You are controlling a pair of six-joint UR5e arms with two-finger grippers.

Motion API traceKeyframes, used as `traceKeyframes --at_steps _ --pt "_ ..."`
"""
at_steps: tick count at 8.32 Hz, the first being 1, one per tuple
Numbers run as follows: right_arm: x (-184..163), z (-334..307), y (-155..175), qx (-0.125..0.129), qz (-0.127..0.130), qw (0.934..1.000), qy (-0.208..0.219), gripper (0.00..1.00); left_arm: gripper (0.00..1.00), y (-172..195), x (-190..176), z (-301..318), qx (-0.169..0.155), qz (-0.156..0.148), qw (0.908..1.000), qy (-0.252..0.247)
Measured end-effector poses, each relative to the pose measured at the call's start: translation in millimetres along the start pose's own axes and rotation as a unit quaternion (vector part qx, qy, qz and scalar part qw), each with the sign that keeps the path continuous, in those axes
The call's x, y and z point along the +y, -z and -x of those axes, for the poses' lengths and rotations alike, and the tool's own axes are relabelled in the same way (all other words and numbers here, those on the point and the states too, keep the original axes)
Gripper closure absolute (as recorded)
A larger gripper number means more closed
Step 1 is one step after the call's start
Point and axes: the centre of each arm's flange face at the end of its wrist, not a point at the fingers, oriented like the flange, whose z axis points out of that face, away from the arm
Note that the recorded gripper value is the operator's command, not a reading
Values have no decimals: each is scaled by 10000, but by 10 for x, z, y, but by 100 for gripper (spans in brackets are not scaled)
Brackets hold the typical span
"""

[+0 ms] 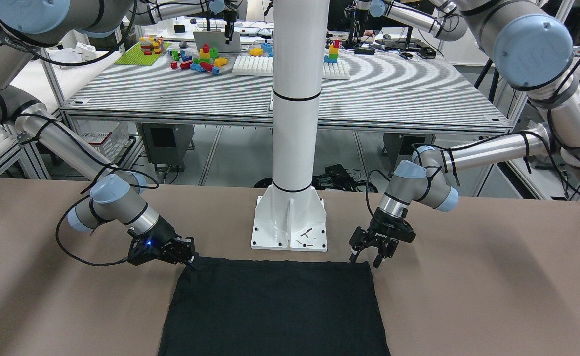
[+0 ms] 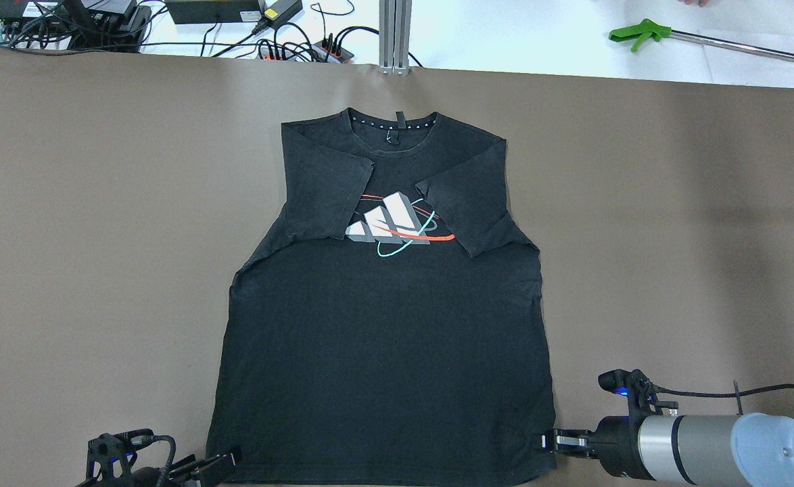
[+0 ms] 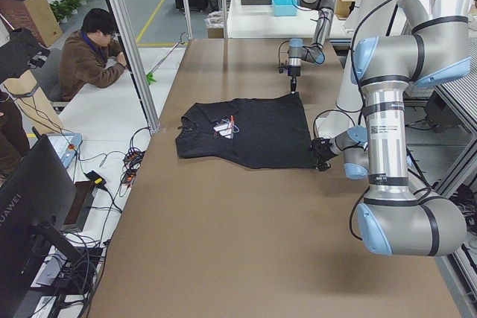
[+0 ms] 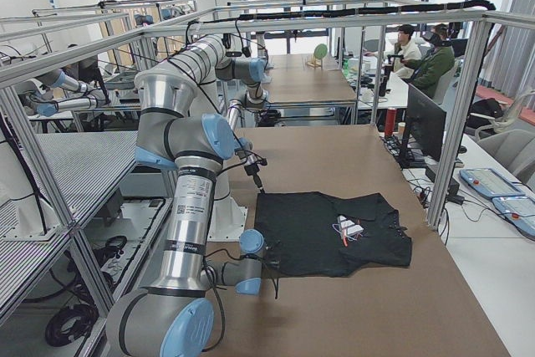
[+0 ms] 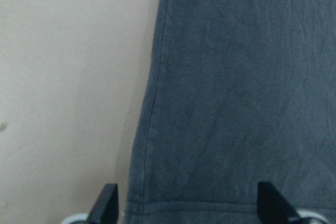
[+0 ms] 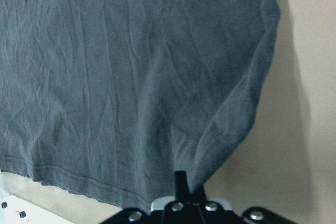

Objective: Fold clothes
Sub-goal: 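Grasp the hem corners with both grippers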

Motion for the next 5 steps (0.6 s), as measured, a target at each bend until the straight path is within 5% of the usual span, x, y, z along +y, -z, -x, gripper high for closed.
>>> traceKeyframes --at_steps 5 --pt "-25 2 12 -5 -19 10000 7 100 7 -53 107 18 -19 -11 10000 -59"
